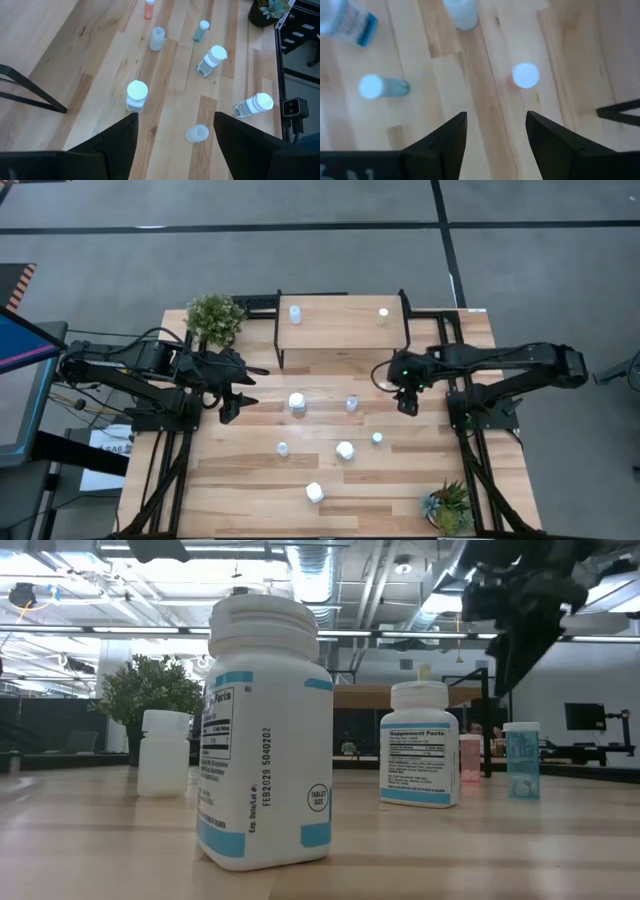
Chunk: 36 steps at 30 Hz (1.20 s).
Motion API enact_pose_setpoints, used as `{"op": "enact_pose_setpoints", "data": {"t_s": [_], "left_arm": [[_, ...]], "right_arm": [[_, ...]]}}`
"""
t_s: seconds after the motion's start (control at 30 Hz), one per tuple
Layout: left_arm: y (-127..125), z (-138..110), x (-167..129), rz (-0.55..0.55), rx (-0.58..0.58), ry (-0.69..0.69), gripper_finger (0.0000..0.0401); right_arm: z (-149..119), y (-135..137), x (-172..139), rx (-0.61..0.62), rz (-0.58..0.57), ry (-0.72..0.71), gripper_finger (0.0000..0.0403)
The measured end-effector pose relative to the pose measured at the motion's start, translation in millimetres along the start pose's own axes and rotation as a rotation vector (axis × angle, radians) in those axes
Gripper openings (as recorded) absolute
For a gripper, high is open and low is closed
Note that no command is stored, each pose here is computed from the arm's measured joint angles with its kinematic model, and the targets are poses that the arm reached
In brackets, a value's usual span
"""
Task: Pick and place medicine bottles onto shelf by color
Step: Put the pink transparent pill bottle on the shelf
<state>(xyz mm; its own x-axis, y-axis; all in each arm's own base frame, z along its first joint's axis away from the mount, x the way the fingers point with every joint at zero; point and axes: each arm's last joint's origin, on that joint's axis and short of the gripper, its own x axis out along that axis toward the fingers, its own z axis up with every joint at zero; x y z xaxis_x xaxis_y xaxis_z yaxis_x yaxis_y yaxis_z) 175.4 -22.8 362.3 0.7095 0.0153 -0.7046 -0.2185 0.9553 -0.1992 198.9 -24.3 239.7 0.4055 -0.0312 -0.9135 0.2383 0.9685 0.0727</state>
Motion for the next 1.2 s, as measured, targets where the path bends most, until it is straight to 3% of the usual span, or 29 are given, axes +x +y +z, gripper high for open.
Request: {"op": "enact_pose_setpoints", "data": {"t_s": [0.2,0.5,0.7,0.87,1.2], "left_arm": [[0.0,0.0,0.1,0.0,0.0,0.0,0.0245],[0.6,0.4,0.0,0.023,0.0,-0.011,0.0245],[0.7,0.4,-0.1,0.024,0.0,-0.011,0.0245],[0.7,0.4,-0.1,0.024,0.0,-0.011,0.0245],[0.6,0.5,0.0,0.023,0.0,-0.011,0.0245]], "right_arm": [[10.0,-2.4,23.5,-0.052,-0.099,0.025,0.0228],[13.8,-6.3,51.1,-0.099,-0.118,0.129,0.0226],[14.9,-14.2,56.6,-0.072,-0.138,0.149,0.0225],[21.1,-15.5,57.0,-0.073,-0.138,0.086,0.0225],[22.4,-15.2,65.4,-0.143,-0.135,0.109,0.0225]]}}
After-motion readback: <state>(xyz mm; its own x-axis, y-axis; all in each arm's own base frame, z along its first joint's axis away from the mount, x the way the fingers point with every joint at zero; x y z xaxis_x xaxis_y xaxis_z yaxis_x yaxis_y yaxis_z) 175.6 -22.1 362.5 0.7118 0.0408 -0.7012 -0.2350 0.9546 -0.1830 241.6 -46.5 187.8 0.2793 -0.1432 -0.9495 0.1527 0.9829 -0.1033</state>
